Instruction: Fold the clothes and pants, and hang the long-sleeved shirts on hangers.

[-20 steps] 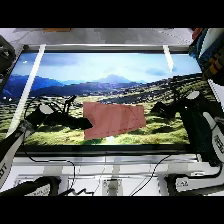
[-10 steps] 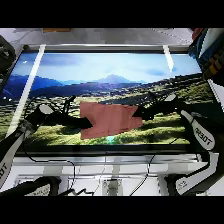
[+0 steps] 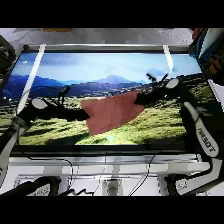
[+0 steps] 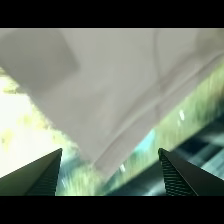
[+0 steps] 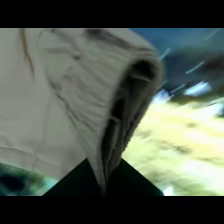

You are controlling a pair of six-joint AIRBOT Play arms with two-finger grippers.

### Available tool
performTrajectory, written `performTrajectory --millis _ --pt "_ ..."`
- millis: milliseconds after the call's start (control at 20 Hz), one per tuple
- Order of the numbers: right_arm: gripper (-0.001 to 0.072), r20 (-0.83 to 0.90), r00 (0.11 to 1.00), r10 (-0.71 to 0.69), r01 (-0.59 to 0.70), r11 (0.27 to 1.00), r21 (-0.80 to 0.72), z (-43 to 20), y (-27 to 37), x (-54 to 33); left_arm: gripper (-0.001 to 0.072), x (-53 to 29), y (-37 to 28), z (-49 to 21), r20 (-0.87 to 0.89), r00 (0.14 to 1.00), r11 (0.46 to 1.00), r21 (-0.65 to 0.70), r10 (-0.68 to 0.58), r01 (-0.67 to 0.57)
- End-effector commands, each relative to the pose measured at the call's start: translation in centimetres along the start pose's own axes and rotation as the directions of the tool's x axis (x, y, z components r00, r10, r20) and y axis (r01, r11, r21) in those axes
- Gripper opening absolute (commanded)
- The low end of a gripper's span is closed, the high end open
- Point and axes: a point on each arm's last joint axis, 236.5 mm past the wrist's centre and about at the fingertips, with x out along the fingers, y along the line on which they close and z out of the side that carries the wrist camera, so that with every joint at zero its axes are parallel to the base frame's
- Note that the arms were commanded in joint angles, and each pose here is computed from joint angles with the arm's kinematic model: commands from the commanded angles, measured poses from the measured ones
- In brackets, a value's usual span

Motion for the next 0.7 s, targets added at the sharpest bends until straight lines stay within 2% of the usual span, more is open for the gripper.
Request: performTrajectory --millis 0,100,200,400,550,650 --pt "0.002 0.161 0.966 -0.204 0.198 0.979 0.057 3.6 -4.0 -10.1 0.069 -4.6 -1.8 4.8 0.151 0.988 0.992 0.118 0.019 -0.037" --pt "0.002 0.243 0.913 -0.329 0.295 0.941 0.165 3.8 -7.4 -16.8 0.069 -7.1 -3.4 6.2 0.221 0.975 0.982 0.18 0.019 -0.059" --pt "0.002 0.267 0.834 -0.482 0.378 0.853 0.36 1.8 -11.9 -23.5 0.069 -8.9 -4.8 6.5 0.266 0.964 0.974 0.213 0.015 -0.074" --pt "0.002 0.176 0.718 -0.674 0.4 0.605 0.688 -6.3 -18.3 -34.0 0.0689 -11.3 -6.7 6.7 0.323 0.947 0.963 0.253 0.007 -0.094" --pt "0.002 0.051 0.651 -0.757 0.328 0.341 0.881 -13.5 -21.3 -39.4 0.069 -12.0 -7.3 6.7 0.34 0.94 0.959 0.265 0.004 -0.1" --pt "0.002 -0.071 0.652 -0.755 0.327 0.196 0.925 -18.3 -21.8 -40.8 0.069 -12.1 -7.3 6.8 0.341 0.94 0.959 0.266 0.004 -0.101"
